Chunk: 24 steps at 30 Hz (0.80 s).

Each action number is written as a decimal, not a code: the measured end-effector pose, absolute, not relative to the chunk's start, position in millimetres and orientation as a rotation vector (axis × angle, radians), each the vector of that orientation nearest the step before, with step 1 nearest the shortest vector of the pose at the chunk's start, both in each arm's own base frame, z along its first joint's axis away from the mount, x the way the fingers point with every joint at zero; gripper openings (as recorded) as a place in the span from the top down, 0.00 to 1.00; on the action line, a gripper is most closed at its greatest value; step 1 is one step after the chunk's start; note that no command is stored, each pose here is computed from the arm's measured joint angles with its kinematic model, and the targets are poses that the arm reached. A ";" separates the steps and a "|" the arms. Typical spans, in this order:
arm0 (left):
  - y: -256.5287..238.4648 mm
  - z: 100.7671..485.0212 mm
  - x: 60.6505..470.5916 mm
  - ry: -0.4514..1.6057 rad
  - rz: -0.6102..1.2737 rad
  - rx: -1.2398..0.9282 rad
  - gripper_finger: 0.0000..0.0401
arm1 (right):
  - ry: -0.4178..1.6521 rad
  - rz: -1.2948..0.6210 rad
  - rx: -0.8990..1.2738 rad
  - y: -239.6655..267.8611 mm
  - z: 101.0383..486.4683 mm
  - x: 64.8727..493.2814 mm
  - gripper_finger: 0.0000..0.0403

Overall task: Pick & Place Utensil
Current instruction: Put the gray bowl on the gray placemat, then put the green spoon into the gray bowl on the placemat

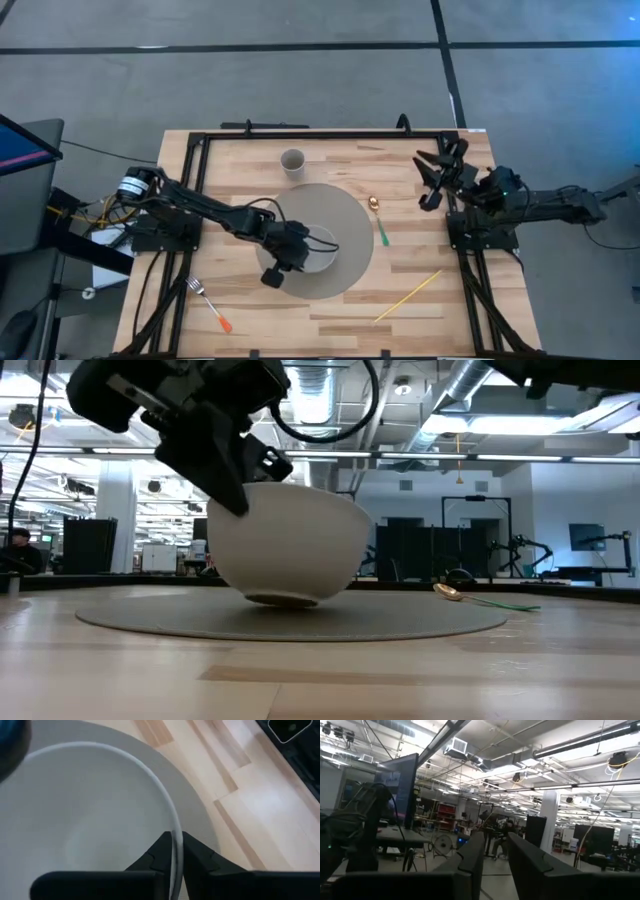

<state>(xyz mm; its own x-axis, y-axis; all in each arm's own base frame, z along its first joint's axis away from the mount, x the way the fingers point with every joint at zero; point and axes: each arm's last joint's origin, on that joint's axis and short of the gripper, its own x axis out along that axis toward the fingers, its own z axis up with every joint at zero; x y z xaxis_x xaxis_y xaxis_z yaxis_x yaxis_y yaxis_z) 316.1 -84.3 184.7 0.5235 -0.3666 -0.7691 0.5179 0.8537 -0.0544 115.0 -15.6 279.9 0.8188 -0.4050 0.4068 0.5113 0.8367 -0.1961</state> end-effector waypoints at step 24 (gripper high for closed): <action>-80.9 240.5 299.2 0.665 -0.460 0.193 0.57 | -0.354 -0.540 -0.314 -21.2 279.8 114.1 0.81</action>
<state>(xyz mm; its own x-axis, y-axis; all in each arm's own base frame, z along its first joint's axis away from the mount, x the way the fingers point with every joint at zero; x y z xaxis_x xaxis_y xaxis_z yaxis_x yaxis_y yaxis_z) 299.2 -80.9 240.5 0.6913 -0.3486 -0.6329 0.4698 0.8824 0.0272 114.1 -21.2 279.8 0.8001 -0.4419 0.4057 0.5482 0.8131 -0.1957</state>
